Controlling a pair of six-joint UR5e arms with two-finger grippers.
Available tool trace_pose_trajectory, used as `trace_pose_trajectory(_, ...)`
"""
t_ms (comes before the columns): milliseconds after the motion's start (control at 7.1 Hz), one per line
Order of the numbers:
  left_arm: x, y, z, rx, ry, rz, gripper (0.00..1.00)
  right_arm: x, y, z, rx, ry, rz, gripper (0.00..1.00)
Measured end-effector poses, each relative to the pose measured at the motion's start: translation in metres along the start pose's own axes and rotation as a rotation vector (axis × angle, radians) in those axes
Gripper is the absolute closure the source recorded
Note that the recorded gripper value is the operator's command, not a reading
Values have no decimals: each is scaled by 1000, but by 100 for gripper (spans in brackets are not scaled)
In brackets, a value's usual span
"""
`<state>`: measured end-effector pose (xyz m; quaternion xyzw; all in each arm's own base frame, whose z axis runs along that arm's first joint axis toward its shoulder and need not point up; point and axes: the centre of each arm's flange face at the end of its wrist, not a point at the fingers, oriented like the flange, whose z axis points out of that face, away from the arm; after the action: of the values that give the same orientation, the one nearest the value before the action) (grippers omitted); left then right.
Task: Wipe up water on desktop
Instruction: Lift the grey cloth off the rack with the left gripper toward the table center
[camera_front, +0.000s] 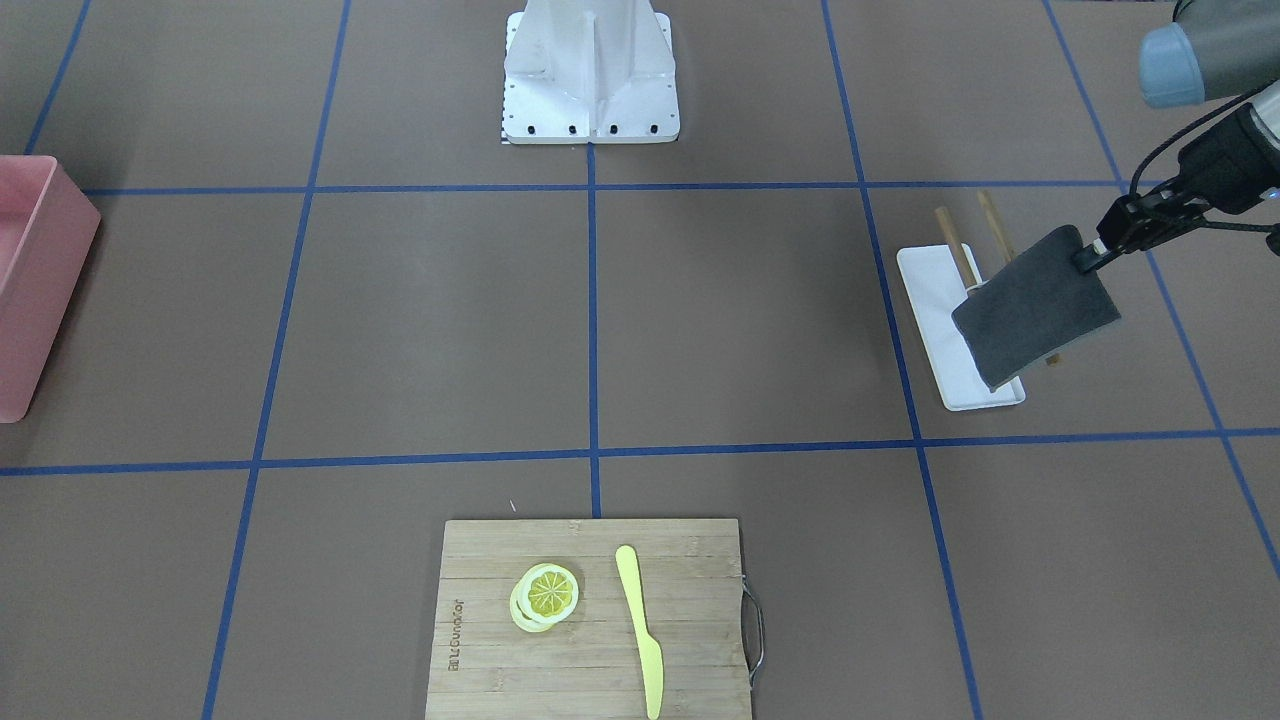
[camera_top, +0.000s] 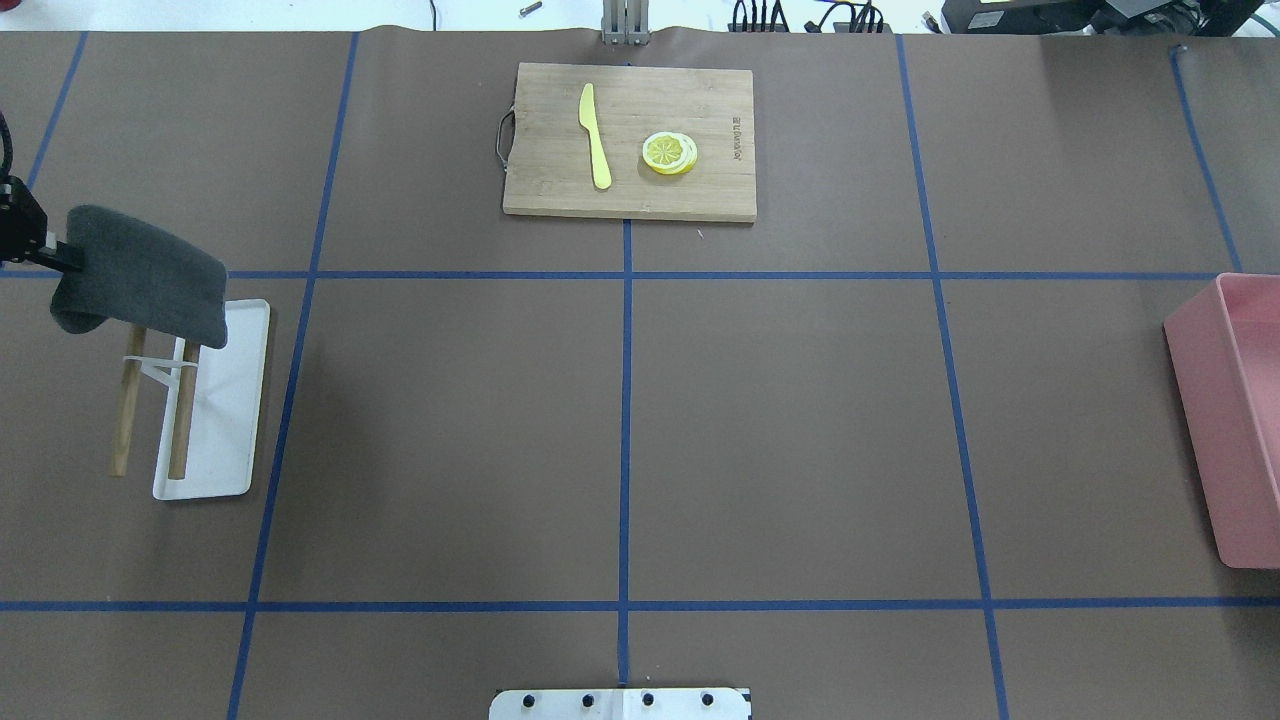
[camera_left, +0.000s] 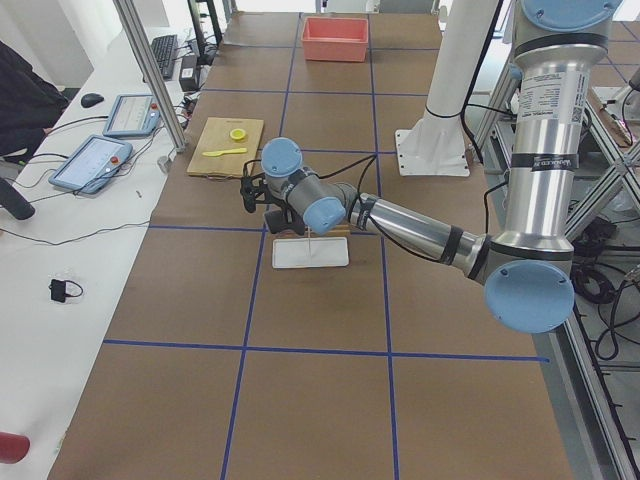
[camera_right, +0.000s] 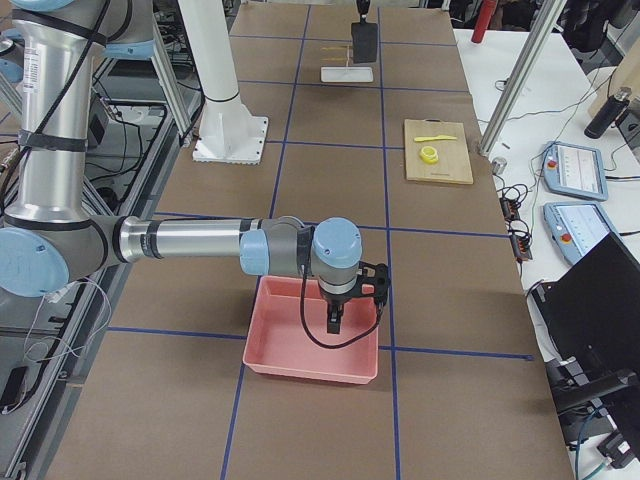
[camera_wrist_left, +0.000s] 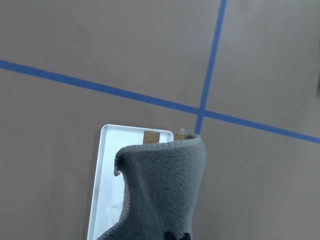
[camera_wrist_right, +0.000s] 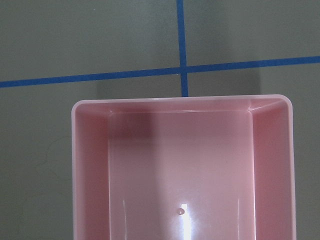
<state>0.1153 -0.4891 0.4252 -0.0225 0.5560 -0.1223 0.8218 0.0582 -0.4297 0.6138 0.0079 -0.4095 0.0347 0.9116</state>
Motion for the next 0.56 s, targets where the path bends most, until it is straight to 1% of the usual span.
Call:
trace_pose_trajectory(422,66,-13,-13,25,62,-131,100,-23,-17,-2,10,6,-50,0)
trace_pose_trajectory(563,95,-15,-12,21,82,-181,100,-29,-20,-3,13,-6,-58,0)
